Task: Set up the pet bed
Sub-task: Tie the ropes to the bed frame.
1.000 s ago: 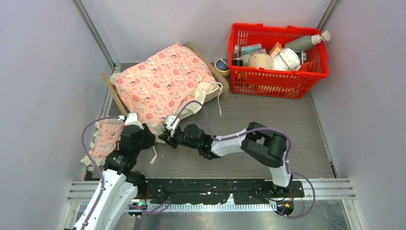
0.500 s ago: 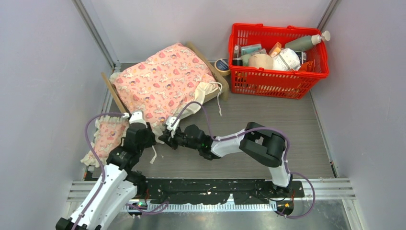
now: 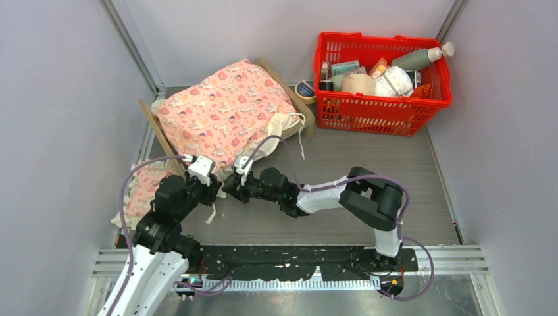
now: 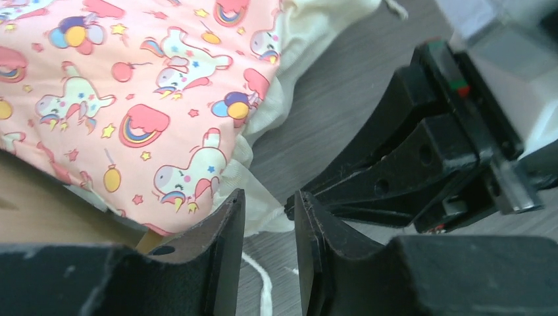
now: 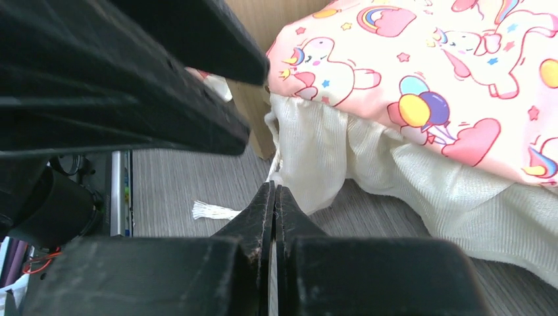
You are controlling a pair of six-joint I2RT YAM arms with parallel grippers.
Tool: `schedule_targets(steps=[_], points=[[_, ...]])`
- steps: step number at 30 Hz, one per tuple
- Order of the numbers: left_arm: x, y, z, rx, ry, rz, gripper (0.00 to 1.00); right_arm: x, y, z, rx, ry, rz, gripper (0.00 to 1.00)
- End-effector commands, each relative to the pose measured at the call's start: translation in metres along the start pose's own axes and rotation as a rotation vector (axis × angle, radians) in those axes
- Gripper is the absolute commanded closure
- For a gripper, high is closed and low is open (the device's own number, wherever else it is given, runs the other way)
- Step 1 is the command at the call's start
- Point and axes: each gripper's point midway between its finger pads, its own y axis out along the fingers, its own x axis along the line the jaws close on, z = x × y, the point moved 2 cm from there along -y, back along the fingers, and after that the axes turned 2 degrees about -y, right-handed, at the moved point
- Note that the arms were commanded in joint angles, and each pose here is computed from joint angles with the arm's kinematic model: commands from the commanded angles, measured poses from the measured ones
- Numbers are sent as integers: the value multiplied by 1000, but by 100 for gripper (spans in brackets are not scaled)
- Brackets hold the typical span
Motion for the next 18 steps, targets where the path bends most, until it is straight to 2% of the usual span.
schedule_targets(steps=[1, 7, 14, 18], points=[[-7, 2, -12, 67, 239, 116, 63, 2, -5, -41, -107, 28, -34, 95], [-1, 6, 0, 215, 444, 184, 63, -6, -5, -46, -129, 54, -50, 95], [-6, 13, 25, 260, 630, 331, 63, -12, -10, -50, -166, 86, -71, 95], [-11, 22, 32, 263, 640, 389, 61, -12, -11, -52, -178, 90, -79, 95]])
